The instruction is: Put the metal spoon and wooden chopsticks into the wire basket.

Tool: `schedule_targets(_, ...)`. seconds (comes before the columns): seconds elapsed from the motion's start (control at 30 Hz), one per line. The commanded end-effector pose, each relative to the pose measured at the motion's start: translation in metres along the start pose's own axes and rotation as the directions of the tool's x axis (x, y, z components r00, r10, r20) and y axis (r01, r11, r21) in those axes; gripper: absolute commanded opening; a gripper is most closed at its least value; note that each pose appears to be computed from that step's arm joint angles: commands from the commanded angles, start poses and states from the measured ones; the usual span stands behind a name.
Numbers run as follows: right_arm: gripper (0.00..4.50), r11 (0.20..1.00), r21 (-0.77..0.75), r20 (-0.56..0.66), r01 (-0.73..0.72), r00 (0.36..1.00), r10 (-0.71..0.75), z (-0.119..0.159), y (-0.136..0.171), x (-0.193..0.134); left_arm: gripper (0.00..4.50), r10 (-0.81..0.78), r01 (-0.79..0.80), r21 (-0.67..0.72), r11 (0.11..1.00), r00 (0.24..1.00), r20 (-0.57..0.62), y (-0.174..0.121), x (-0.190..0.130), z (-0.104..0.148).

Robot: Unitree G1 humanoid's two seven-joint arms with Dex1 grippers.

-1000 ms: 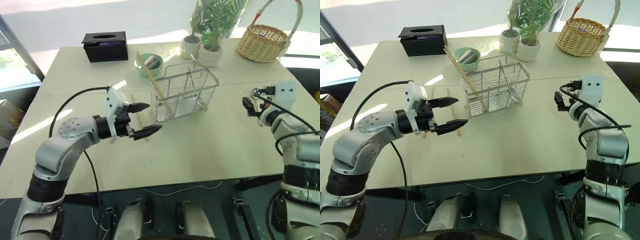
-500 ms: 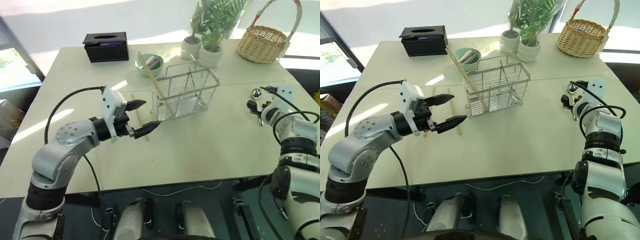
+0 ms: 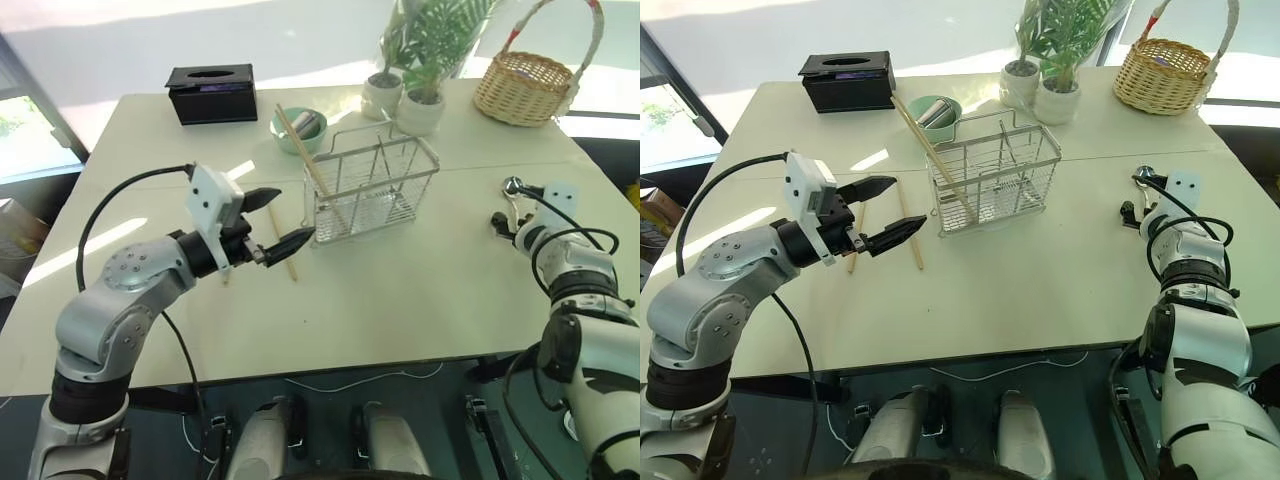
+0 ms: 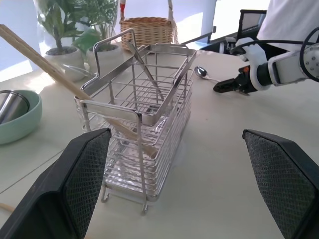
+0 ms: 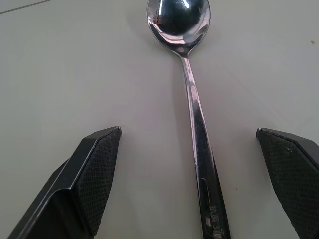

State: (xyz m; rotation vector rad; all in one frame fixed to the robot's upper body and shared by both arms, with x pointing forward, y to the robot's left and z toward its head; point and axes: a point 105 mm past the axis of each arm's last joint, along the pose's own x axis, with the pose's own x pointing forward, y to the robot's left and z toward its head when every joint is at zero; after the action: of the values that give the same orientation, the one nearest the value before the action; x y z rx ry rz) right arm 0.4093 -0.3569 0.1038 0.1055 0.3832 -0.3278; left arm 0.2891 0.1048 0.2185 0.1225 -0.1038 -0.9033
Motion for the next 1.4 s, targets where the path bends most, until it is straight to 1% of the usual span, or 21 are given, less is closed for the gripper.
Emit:
schedule_targets(0.03, 4.50, 1.000, -0.001, 0.050, 0.009, 0.999, -0.009, 0.018, -0.002, -0.002, 4.47, 0.012, -0.014, 0.037, 0.999, 0.999, 0.053, -0.001, -0.003, 0.015)
schedule_targets(0.2, 4.50, 1.000, -0.012, 0.043, 0.009, 0.999, -0.009, 0.017, 0.000, -0.001, 4.47, 0.023, -0.025, 0.039, 0.999, 0.998, 0.056, 0.000, -0.003, 0.015)
schedule_targets(0.27, 3.96, 1.000, -0.014, 0.046, 0.014, 0.999, -0.013, 0.018, 0.000, -0.001, 4.50, 0.025, -0.028, 0.040, 0.999, 0.998, 0.059, 0.000, -0.003, 0.015)
schedule_targets(0.33, 3.15, 1.000, -0.013, 0.048, 0.017, 0.999, -0.016, 0.018, -0.001, -0.001, 4.50, 0.027, -0.029, 0.041, 0.999, 0.998, 0.061, 0.000, -0.003, 0.016)
schedule_targets(0.47, 1.08, 1.000, -0.016, 0.050, 0.014, 0.999, -0.013, 0.019, 0.001, -0.001, 4.50, 0.033, -0.036, 0.047, 0.998, 0.997, 0.067, 0.000, -0.004, 0.017)
schedule_targets(0.5, 0.63, 1.000, -0.017, 0.050, 0.013, 0.999, -0.012, 0.019, 0.001, -0.001, 4.50, 0.034, -0.038, 0.048, 0.998, 0.997, 0.068, 0.000, -0.004, 0.018)
schedule_targets(0.53, 0.07, 1.000, -0.017, 0.047, 0.011, 0.999, -0.010, 0.018, 0.002, -0.001, 4.50, 0.035, -0.038, 0.047, 0.998, 0.997, 0.069, 0.000, -0.004, 0.018)
schedule_targets(0.8, 0.07, 0.999, -0.035, 0.049, -0.024, 0.998, 0.025, 0.019, 0.014, 0.001, 4.50, 0.035, -0.038, 0.043, 0.998, 0.997, 0.062, -0.001, -0.006, 0.015)
schedule_targets(0.9, 0.07, 0.999, -0.034, 0.092, -0.040, 0.995, 0.043, 0.027, 0.023, 0.001, 4.50, 0.035, -0.038, 0.042, 0.998, 0.998, 0.061, -0.001, -0.006, 0.015)
schedule_targets(1.0, 0.07, 0.995, -0.054, 0.210, -0.084, 0.973, 0.093, 0.050, 0.040, -0.002, 4.50, 0.038, -0.041, 0.041, 0.998, 0.997, 0.061, 0.000, -0.007, 0.015)
schedule_targets(1.1, 0.07, 0.988, -0.086, 0.417, -0.127, 0.896, 0.151, 0.092, 0.062, -0.017, 4.50, 0.045, -0.047, 0.034, 0.998, 0.997, 0.069, 0.002, -0.007, 0.015)
schedule_targets(1.17, 0.07, 0.987, -0.089, 0.556, -0.136, 0.815, 0.163, 0.123, 0.072, -0.034, 4.50, 0.048, -0.050, 0.031, 0.998, 0.996, 0.072, 0.002, -0.007, 0.015)
schedule_targets(1.23, 0.07, 0.982, -0.099, 0.656, -0.161, 0.731, 0.186, 0.147, 0.083, -0.051, 4.50, 0.048, -0.050, 0.027, 0.998, 0.996, 0.075, 0.002, -0.007, 0.015)
schedule_targets(1.3, 0.07, 0.974, -0.105, 0.733, -0.201, 0.646, 0.212, 0.165, 0.097, -0.070, 4.50, 0.045, -0.047, 0.025, 0.999, 0.996, 0.072, 0.002, -0.007, 0.013)
schedule_targets(1.4, 0.07, 0.958, -0.122, 0.800, -0.259, 0.546, 0.249, 0.179, 0.116, -0.095, 4.50, 0.038, -0.040, 0.022, 0.999, 0.997, 0.067, 0.001, -0.008, 0.013)
